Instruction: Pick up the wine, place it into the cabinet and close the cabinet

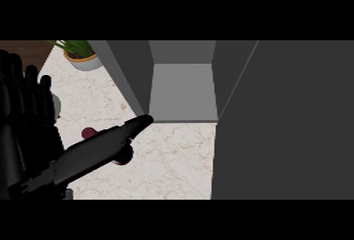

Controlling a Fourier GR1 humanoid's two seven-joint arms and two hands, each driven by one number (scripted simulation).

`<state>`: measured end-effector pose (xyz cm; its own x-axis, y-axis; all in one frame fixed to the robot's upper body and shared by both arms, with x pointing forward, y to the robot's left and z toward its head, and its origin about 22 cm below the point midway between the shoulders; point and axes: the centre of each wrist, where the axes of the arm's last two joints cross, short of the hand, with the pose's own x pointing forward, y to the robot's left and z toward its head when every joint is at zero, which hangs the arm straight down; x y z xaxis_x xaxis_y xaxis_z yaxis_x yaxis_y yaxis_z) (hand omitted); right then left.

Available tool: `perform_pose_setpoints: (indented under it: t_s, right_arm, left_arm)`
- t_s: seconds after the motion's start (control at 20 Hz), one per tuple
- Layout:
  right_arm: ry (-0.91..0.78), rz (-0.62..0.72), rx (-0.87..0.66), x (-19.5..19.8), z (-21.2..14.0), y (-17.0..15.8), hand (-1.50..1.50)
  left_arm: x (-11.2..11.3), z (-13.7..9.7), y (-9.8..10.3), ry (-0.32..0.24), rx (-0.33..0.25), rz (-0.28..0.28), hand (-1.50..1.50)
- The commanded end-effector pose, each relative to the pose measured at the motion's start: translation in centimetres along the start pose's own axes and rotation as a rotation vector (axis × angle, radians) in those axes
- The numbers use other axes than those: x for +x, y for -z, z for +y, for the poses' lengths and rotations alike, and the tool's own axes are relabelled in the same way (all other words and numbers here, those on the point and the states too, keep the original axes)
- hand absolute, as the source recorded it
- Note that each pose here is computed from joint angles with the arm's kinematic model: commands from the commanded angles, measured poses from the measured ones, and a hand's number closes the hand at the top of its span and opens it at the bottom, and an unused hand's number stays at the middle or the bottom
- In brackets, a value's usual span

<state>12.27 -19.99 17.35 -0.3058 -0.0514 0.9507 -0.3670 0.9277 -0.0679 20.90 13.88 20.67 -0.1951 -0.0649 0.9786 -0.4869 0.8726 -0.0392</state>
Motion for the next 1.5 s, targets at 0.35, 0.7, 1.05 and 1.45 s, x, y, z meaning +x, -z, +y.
perform_pose_setpoints:
  t_s: [0.35,0.7,1.05,1.45]
  right_arm:
    - [0.047,-0.087,-0.01,4.3,0.8,-2.6,-1.5]
    - [0.025,-0.091,0.01,5.0,0.3,-2.8,-1.5]
    - [0.029,-0.09,0.023,5.7,0.5,-3.2,-1.5]
    - [0.047,-0.092,0.007,4.4,0.6,-2.9,-1.5]
  left_arm:
    - [-2.9,3.2,-0.5,0.003,0.022,0.118,-1.5]
    - [-7.2,4.7,-1.3,0.062,0.027,0.171,-1.5]
    - [-9.8,5.5,-0.2,0.054,0.009,0.189,-1.5]
    - [-16.1,5.7,-0.1,0.078,0.043,0.218,-1.5]
